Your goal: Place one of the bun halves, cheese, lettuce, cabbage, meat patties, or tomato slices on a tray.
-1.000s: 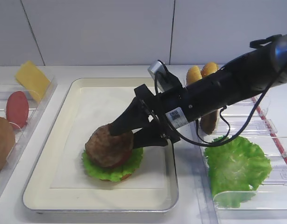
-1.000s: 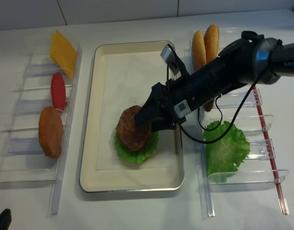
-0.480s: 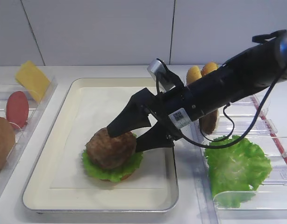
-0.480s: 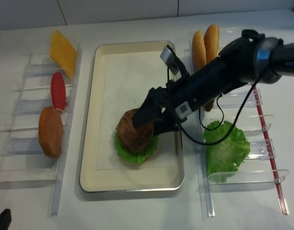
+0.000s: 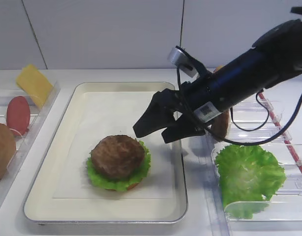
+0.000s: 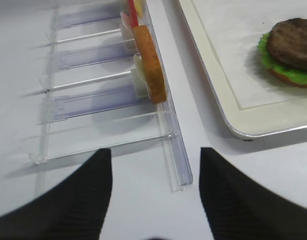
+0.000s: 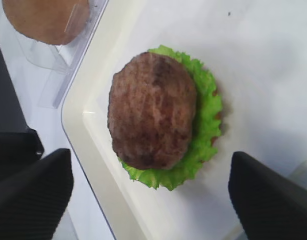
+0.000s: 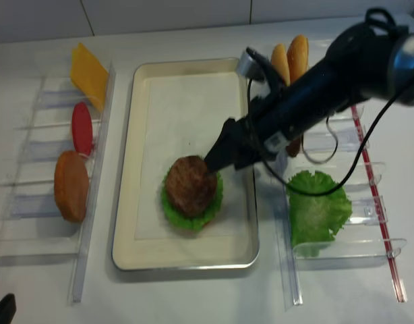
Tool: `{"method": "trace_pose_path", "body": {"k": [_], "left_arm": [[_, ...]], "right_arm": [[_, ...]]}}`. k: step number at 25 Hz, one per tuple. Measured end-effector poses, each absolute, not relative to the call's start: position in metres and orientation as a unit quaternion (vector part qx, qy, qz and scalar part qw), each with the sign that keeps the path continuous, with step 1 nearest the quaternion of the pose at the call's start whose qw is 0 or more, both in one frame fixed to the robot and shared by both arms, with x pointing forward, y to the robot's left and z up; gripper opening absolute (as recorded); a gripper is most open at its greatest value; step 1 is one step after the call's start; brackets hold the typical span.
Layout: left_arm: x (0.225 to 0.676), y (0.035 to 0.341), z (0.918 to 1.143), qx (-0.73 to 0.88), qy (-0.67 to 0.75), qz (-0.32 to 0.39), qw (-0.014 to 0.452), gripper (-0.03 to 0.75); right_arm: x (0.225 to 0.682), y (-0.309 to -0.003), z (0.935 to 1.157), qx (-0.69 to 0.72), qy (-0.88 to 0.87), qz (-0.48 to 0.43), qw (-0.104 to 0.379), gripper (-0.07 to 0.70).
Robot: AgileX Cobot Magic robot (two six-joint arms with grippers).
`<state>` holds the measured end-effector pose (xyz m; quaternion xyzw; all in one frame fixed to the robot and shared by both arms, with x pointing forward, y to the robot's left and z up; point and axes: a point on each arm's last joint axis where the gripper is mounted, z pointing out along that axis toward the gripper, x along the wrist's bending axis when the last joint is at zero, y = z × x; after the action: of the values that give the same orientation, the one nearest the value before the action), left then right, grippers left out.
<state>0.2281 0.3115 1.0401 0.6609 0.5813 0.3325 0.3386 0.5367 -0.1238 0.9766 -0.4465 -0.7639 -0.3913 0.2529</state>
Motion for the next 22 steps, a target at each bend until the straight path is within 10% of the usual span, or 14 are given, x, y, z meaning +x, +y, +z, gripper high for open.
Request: {"method": "trace_pose_path", "body": {"k": [11, 22], "left_arm": [[0.228, 0.312, 1.040, 0.661, 0.581, 0.333, 0.338, 0.384], [0.228, 0.312, 1.040, 0.661, 0.581, 0.333, 0.338, 0.384]], "right_arm": [[0.538, -0.161, 1.107, -0.339, -0.882, -0.327, 0.002, 0.631], [0.510, -0.218, 1.169, -0.440, -0.863, -0.180, -0.173, 0.603]]}}
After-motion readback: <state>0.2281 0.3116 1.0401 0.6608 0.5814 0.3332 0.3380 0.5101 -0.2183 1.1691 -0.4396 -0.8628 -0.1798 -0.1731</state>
